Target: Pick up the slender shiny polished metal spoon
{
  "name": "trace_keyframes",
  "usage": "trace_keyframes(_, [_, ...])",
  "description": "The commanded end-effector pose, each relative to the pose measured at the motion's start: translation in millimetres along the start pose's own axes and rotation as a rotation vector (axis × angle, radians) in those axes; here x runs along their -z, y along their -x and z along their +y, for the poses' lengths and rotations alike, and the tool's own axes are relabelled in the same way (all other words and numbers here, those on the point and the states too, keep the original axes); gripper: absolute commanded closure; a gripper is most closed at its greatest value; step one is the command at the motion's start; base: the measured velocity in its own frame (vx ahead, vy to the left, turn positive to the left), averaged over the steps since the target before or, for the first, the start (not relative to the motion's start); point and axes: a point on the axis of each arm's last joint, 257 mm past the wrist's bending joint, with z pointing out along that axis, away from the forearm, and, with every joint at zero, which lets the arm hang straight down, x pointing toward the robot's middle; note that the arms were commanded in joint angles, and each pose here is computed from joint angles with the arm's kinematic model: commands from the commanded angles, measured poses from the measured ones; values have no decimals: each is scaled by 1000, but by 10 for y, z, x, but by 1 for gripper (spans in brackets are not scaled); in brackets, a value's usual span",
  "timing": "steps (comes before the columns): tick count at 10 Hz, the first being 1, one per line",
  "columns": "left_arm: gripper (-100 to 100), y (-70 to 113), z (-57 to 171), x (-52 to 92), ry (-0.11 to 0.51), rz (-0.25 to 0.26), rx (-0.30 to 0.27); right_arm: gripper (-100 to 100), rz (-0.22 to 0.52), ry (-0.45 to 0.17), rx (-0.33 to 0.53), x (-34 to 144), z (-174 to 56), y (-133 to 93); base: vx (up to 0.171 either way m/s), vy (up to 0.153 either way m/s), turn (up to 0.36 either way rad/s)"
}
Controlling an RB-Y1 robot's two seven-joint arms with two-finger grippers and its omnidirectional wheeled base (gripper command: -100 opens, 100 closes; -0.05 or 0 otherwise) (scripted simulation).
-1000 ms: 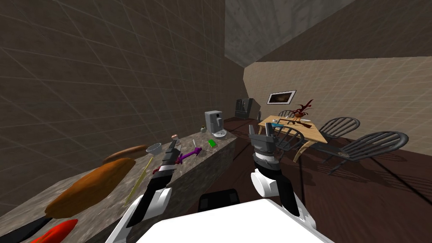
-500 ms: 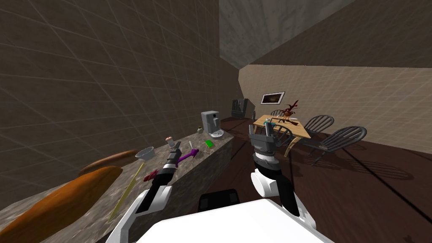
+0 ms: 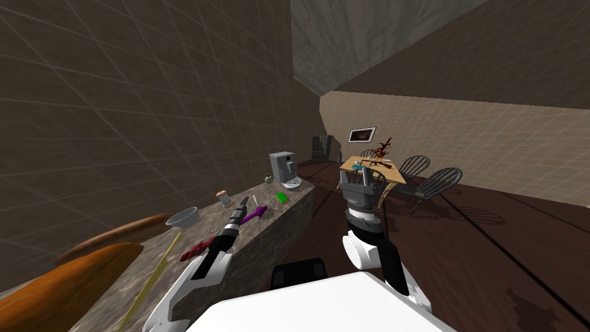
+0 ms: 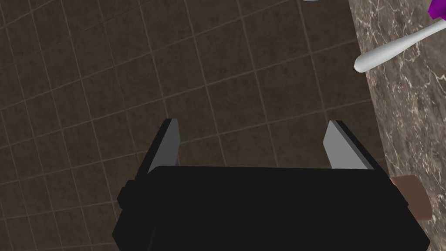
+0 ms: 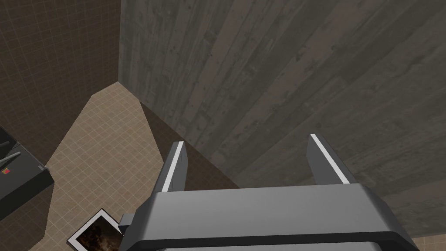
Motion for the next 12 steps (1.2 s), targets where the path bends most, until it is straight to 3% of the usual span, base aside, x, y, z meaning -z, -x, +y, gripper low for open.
trace_keyframes(1, [-100, 48, 194, -60, 47, 9, -44, 0, 0, 0, 0, 0, 0, 0, 3, -3, -162])
trace_keyframes(2, [-100, 49, 229, -54, 54, 9, -44, 0, 0, 0, 0, 0, 0, 0, 3, 1, -42])
trace_keyframes(6, [-100, 230, 716, -116, 175, 23, -151, 0, 0, 0, 0, 0, 0, 0, 3, -3, -126])
trace_keyframes(12, [-100, 658, 1326, -133, 343, 22, -306, 0, 0, 0, 0, 0, 0, 0, 4, -2, -122])
